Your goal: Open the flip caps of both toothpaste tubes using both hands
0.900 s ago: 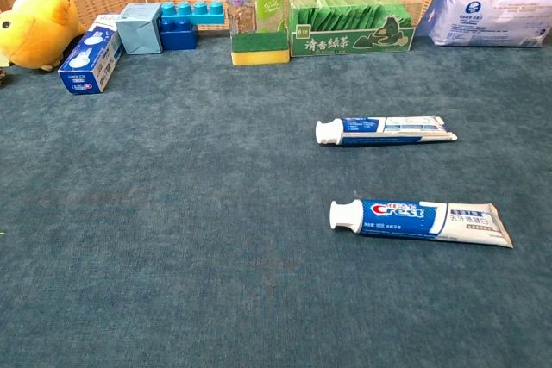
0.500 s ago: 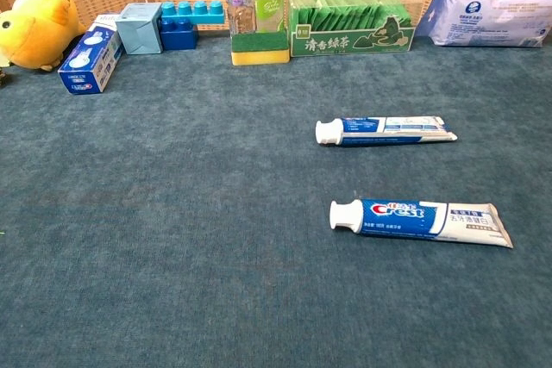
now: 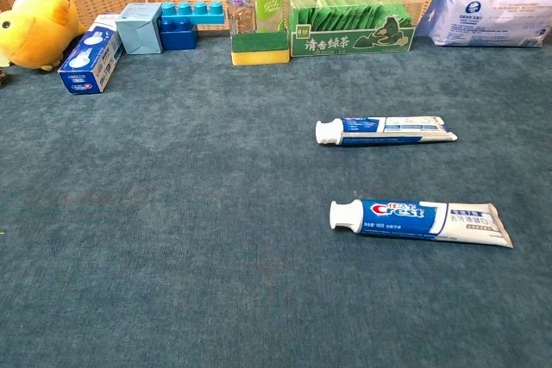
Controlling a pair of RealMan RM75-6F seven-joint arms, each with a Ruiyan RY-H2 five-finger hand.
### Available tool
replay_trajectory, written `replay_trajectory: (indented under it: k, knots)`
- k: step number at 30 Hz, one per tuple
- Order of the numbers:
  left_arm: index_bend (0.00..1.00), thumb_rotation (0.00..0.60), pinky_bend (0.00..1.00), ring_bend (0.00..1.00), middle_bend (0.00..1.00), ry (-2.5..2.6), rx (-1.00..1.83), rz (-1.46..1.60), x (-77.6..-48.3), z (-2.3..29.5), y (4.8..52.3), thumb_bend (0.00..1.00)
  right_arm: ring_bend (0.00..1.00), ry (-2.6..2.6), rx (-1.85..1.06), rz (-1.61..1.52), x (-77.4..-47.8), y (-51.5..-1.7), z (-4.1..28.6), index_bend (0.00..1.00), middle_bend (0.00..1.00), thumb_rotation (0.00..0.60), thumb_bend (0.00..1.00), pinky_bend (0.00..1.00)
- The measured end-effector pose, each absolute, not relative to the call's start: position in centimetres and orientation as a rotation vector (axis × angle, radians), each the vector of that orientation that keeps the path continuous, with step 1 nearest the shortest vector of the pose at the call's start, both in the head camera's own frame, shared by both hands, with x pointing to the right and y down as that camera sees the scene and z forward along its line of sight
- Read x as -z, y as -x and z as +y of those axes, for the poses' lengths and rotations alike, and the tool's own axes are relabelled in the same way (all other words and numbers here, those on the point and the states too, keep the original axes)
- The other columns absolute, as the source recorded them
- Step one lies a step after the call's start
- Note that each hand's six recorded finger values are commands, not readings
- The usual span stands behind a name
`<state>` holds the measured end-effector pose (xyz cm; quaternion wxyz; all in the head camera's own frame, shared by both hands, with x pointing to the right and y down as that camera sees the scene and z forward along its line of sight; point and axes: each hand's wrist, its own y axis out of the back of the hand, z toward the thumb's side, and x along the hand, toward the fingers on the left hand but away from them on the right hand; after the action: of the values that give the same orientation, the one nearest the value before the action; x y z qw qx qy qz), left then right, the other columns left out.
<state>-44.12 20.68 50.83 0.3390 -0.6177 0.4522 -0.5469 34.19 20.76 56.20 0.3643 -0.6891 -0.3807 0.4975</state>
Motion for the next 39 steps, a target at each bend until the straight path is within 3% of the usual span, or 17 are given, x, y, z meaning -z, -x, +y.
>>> replay_trajectory:
  k: [20,29,39]
  knots:
    - [0.2,0.6,0.11,0.05,0.09,1.662,1.412,1.115,-52.1,18.7,43.2,0.3,0.13,1.877,-1.272,-0.66,-61.2,-24.7,22.9,0.27,0.21,0.6,0.18,0.23]
    - [0.2,0.6,0.11,0.05,0.08,1.677,1.43,1.107,-52.9,18.7,43.4,0.3,0.11,1.864,-1.349,-0.575,-64.2,-22.1,23.6,0.28,0.21,0.6,0.18,0.23]
    - [0.2,0.6,0.12,0.05,0.08,1.677,1.436,1.109,-53.1,18.7,43.8,0.3,0.11,1.866,-1.37,-0.552,-65.5,-20.8,23.2,0.3,0.21,0.6,0.18,0.23]
